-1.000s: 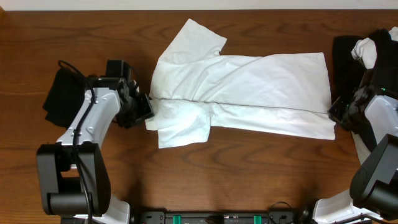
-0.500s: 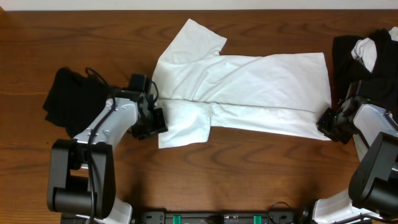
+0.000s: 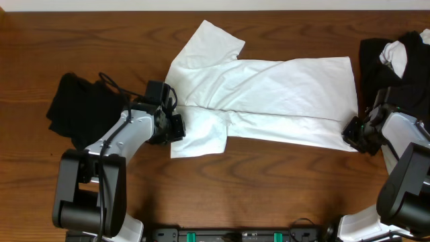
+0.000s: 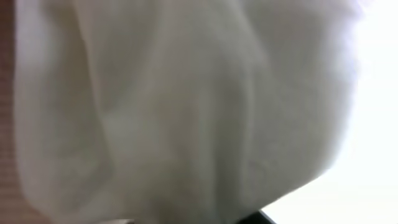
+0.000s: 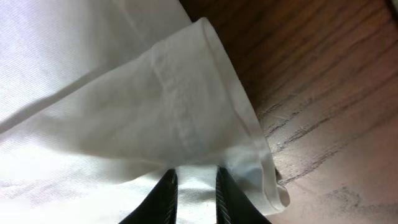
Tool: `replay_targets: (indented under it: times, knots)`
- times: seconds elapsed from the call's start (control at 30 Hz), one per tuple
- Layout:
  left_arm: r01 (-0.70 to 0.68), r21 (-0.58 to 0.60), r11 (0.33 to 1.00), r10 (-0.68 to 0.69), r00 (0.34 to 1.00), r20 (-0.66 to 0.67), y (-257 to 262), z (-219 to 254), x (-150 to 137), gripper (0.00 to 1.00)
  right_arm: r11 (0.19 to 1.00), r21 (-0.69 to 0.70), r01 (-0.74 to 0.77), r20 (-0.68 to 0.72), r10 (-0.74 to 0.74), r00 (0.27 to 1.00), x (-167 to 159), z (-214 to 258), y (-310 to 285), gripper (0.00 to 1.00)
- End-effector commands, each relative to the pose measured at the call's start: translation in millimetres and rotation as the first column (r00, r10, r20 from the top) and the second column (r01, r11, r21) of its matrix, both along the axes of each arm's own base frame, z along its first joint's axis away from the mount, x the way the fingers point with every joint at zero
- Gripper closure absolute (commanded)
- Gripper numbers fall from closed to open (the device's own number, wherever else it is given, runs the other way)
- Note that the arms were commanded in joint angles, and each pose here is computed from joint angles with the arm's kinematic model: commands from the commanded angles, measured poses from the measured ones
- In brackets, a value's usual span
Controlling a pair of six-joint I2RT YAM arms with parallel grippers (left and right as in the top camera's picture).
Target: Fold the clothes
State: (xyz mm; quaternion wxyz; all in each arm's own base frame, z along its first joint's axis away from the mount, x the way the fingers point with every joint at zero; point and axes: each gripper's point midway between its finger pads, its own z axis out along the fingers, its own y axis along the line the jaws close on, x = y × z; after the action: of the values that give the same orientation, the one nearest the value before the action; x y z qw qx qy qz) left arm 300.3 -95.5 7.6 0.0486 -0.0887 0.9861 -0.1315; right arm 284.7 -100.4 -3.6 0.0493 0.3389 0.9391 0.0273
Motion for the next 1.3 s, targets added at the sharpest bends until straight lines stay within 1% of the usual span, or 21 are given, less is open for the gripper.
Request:
replay_targets:
  times: [0.0, 0.03, 0.33, 0.43, 0.53, 0.6, 0.77, 0.83, 0.9, 1.17, 1.2, 1.27]
  knots:
    - [0.008, 0.016, 1.0, -0.007, 1.0, -0.018, 2, -3, -5, 0.92, 1.0, 0.009, -0.028, -0.025, 0.029, 0.999, -7, -7, 6, 0.8]
    - [0.008, 0.017, 1.0, -0.008, 1.0, -0.027, 3, -3, -7, 0.94, 1.0, 0.008, -0.028, -0.025, 0.029, 0.999, -7, -7, 6, 0.8]
    - [0.012, 0.019, 1.0, -0.009, 0.99, -0.142, 5, -4, -35, 0.94, 1.0, 0.008, -0.028, -0.026, 0.029, 0.999, -7, -7, 6, 0.8]
    - [0.021, -0.026, 0.999, -0.025, 0.986, -0.165, -2, -1, -41, 0.94, 1.0, 0.008, -0.028, -0.026, 0.029, 0.999, -7, -7, 6, 0.8]
    - [0.053, -0.104, 0.993, -0.07, 0.984, -0.162, -14, 7, -44, 0.94, 1.0, 0.008, -0.028, -0.026, 0.029, 0.999, -7, -7, 6, 0.8]
    - [0.054, -0.13, 0.99, -0.074, 0.985, -0.154, -18, 12, -44, 0.94, 1.0, 0.008, -0.028, -0.026, 0.029, 0.999, -7, -7, 6, 0.8]
    - [0.057, -0.134, 0.989, -0.076, 0.987, -0.141, -19, 17, -44, 0.93, 1.0, 0.008, -0.028, -0.026, 0.029, 0.999, -7, -7, 6, 0.8]
    - [0.058, -0.133, 0.989, -0.077, 0.987, -0.14, -19, 17, -44, 0.87, 1.0, 0.008, -0.028, -0.026, 0.029, 0.999, -7, -7, 6, 0.8]
    - [0.058, -0.133, 0.989, -0.077, 0.987, -0.14, -19, 17, -44, 0.86, 1.0, 0.008, -0.028, -0.026, 0.029, 0.999, -7, -7, 6, 0.8]
    - [0.054, -0.129, 0.99, -0.076, 0.982, -0.173, -17, 17, -52, 0.87, 1.0, 0.008, -0.028, -0.026, 0.029, 0.999, -7, -7, 6, 0.79]
    - [0.053, -0.128, 0.99, -0.076, 0.98, -0.182, -17, 17, -54, 0.87, 1.0, 0.008, -0.028, -0.026, 0.029, 0.999, -7, -7, 6, 0.79]
    - [0.051, -0.126, 0.991, -0.075, 0.977, -0.199, -16, 17, -58, 0.92, 1.0, 0.008, -0.029, -0.026, 0.029, 0.999, -7, -7, 6, 0.79]
